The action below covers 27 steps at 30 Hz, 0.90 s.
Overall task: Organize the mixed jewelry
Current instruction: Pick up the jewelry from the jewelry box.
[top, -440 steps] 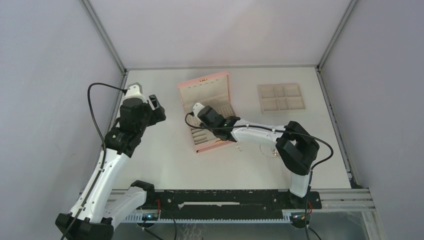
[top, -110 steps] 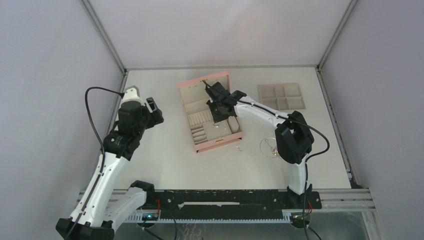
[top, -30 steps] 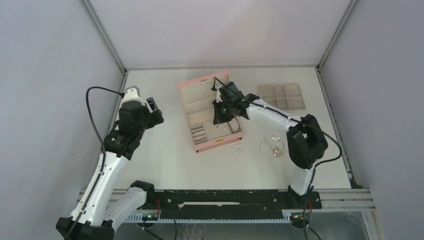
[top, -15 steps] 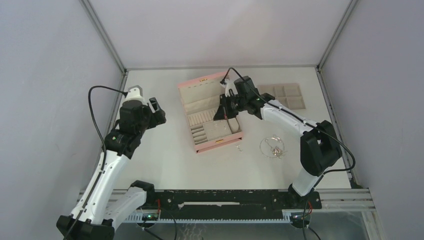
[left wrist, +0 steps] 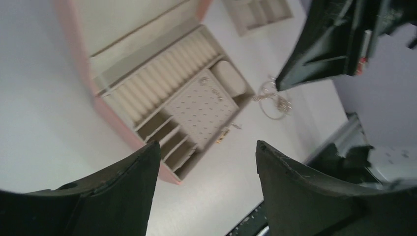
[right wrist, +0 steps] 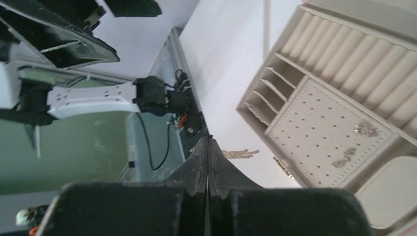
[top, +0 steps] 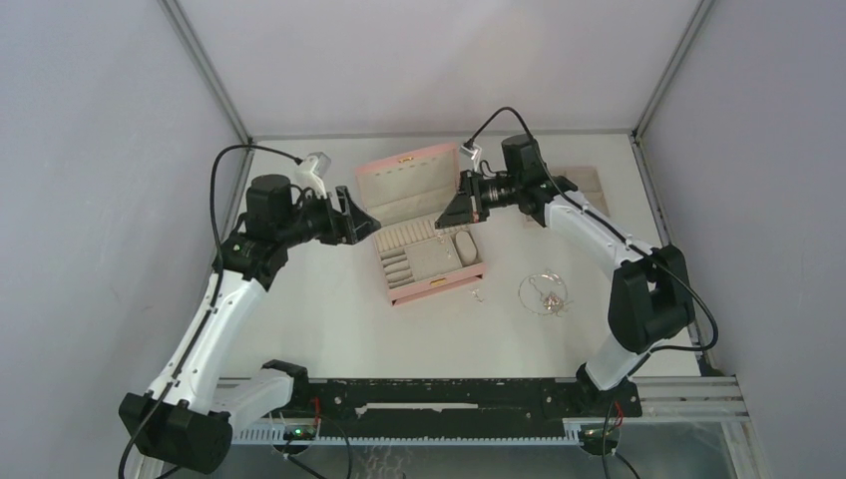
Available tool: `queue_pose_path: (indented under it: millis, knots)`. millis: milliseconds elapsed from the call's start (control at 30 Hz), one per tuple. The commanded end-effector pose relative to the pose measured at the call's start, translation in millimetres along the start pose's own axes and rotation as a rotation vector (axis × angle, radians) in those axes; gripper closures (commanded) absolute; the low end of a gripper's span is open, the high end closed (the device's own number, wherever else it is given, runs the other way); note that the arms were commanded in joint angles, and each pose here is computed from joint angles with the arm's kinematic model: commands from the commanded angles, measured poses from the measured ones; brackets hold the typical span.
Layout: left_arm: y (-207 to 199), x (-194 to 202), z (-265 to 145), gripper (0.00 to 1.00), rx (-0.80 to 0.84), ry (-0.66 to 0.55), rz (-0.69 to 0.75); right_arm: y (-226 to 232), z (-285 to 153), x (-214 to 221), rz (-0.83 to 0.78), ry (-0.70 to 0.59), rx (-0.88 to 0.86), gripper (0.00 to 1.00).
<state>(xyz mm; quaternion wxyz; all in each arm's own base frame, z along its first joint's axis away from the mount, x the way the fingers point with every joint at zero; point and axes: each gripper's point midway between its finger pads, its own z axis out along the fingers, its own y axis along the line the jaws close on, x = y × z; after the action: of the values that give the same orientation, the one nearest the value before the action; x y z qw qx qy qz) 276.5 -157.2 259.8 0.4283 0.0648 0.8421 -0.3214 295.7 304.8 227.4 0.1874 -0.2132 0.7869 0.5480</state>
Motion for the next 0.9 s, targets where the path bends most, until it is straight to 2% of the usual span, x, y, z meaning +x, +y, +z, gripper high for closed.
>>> queue_pose_path:
  millis: [0,200,300,467,533,867]
  knots:
    - [-50.1,-16.0,-9.1,0.25,0.261,0.010,0.062,47.7,-18.7,-4.1,-0.059,0.019,-0.208,1.00]
    - [-65.5,-14.2,-14.1,0.25,0.349,0.029,0.068,62.5,-25.8,-1.8,-0.048,0.065,-0.325,1.00]
    - [-74.4,-10.8,-14.1,0.25,0.382,0.042,0.074,61.6,-24.8,-5.7,-0.028,0.052,-0.309,1.00]
    - [-68.0,-15.5,0.5,0.27,0.276,-0.018,0.075,12.3,-12.0,-28.5,0.201,-0.112,0.017,1.00]
    - [-63.4,-19.0,5.9,0.27,0.233,-0.052,0.071,6.0,-10.1,-34.2,0.225,-0.178,0.116,1.00]
    - [-61.5,-16.0,29.8,0.26,0.192,-0.117,0.123,5.0,-9.0,-34.6,0.372,-0.331,0.373,1.00]
